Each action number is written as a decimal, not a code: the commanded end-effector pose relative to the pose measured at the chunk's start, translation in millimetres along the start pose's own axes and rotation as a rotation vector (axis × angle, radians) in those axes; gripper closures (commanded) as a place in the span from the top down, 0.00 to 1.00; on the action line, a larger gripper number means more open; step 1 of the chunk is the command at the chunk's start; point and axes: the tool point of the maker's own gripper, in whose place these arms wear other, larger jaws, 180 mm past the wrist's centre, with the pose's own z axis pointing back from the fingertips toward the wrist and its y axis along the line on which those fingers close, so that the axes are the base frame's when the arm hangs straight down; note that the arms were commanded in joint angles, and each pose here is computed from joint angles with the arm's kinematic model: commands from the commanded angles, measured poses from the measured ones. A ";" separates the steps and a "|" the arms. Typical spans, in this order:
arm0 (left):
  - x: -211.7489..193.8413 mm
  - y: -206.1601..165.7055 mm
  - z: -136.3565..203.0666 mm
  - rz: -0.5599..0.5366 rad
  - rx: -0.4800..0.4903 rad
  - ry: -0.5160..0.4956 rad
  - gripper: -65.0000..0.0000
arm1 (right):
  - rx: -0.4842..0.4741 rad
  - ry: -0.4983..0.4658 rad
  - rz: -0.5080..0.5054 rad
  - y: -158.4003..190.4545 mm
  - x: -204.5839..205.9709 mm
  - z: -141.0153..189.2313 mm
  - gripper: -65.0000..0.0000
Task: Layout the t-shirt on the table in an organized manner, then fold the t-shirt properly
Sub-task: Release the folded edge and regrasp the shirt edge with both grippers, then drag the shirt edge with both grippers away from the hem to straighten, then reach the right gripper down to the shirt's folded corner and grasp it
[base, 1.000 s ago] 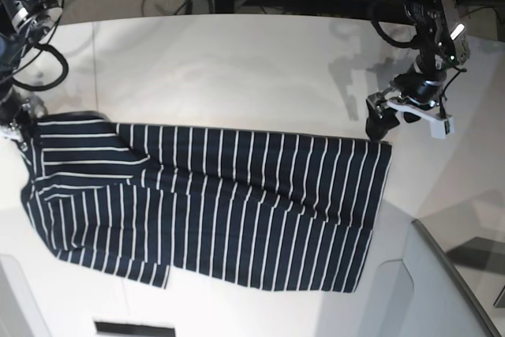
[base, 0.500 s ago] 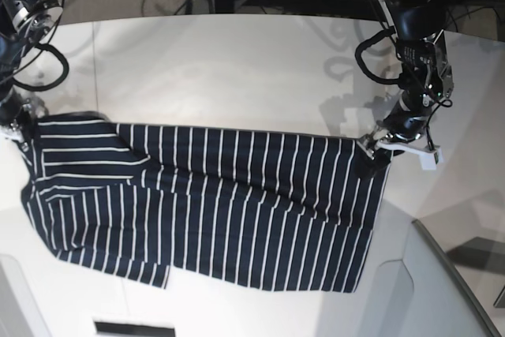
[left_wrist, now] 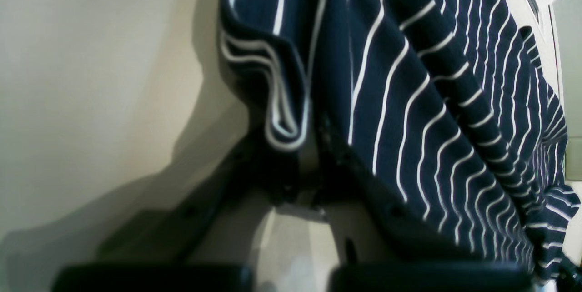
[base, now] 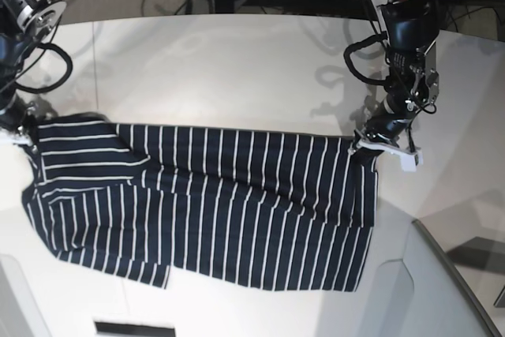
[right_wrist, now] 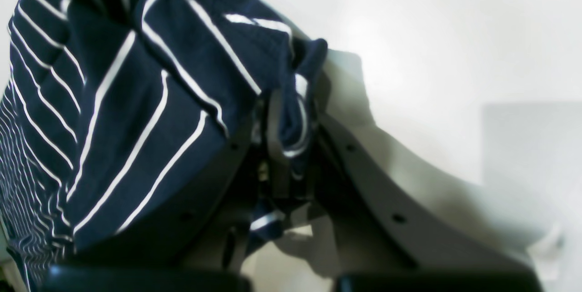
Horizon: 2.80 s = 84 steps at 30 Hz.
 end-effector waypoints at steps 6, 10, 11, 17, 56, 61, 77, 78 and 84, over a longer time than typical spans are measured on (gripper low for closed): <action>14.7 17.5 43.9 -0.124 0.054 -0.066 0.00 | -0.037 -0.083 0.114 -11.3 41.0 32.5 0.00; 12.3 24.7 69.1 -0.164 0.101 -0.086 0.00 | -0.073 -0.045 0.165 -23.1 35.9 47.6 0.00; 11.9 23.9 75.0 -0.177 0.102 -0.090 0.00 | -0.077 -0.026 0.168 -24.6 28.7 49.1 0.00; -5.7 25.4 108.8 -0.233 0.116 -0.075 0.00 | -0.109 0.005 0.198 -36.7 3.5 64.6 0.00; 28.3 74.7 214.6 -0.281 0.329 -0.212 0.99 | -0.207 0.065 0.338 -45.9 -23.7 146.4 0.77; 36.5 85.4 224.9 -0.284 0.362 -0.229 0.99 | -0.134 0.158 0.305 -36.9 -71.1 133.8 0.77; 33.6 85.5 225.2 -0.278 0.363 -0.226 0.99 | -0.103 0.179 0.257 -37.4 -86.7 120.4 0.36; 33.7 84.9 224.5 -0.278 0.361 -0.227 0.99 | -0.101 0.176 0.257 -36.4 -85.8 119.7 0.34; 23.5 96.9 223.4 -0.246 0.380 -0.204 0.99 | -0.099 0.177 0.258 -35.8 -85.6 119.4 0.11</action>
